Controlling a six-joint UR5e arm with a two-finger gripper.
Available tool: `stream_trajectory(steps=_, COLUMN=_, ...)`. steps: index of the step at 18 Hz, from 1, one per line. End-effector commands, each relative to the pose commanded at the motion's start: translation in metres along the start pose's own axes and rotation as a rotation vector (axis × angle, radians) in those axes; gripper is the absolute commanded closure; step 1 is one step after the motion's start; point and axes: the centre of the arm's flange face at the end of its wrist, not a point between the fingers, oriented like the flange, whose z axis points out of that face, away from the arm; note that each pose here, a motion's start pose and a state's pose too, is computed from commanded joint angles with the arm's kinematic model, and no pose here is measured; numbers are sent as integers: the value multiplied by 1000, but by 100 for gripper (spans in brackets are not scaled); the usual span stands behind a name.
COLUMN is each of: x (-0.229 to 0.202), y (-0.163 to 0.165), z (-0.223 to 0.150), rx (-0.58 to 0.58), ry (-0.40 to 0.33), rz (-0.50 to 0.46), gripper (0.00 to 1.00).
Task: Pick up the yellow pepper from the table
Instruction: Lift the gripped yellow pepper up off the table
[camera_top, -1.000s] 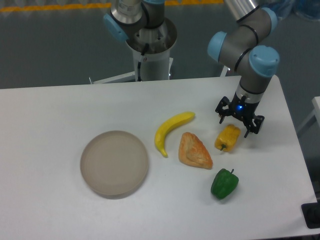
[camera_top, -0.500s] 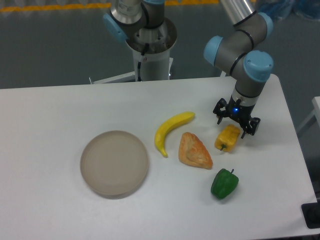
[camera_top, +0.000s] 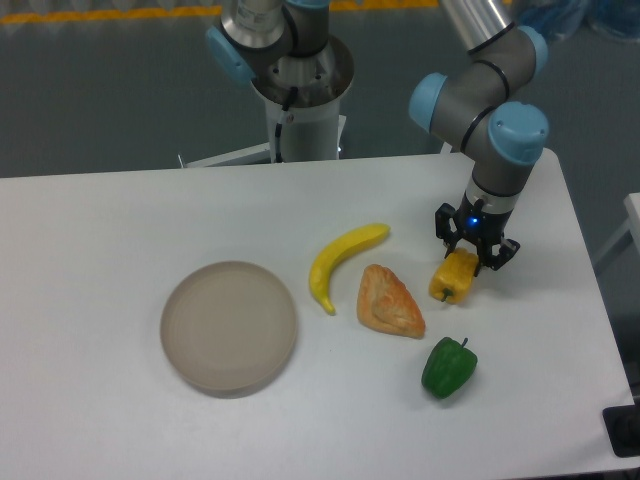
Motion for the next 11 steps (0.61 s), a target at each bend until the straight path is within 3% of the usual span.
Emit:
stream_trajectory(steps=4, x=-9, y=-4, z=-17, rx=0, ry=-35, rz=3, gripper=71)
stream_trajectory(steps=8, x=-25, y=-24, z=-60, rx=-3, ry=-120, rz=24, gripper=71)
stream_trajectory(steps=11, x=-34, y=-37, z=-86, rx=-3, ry=-145, rz=38, gripper=71)
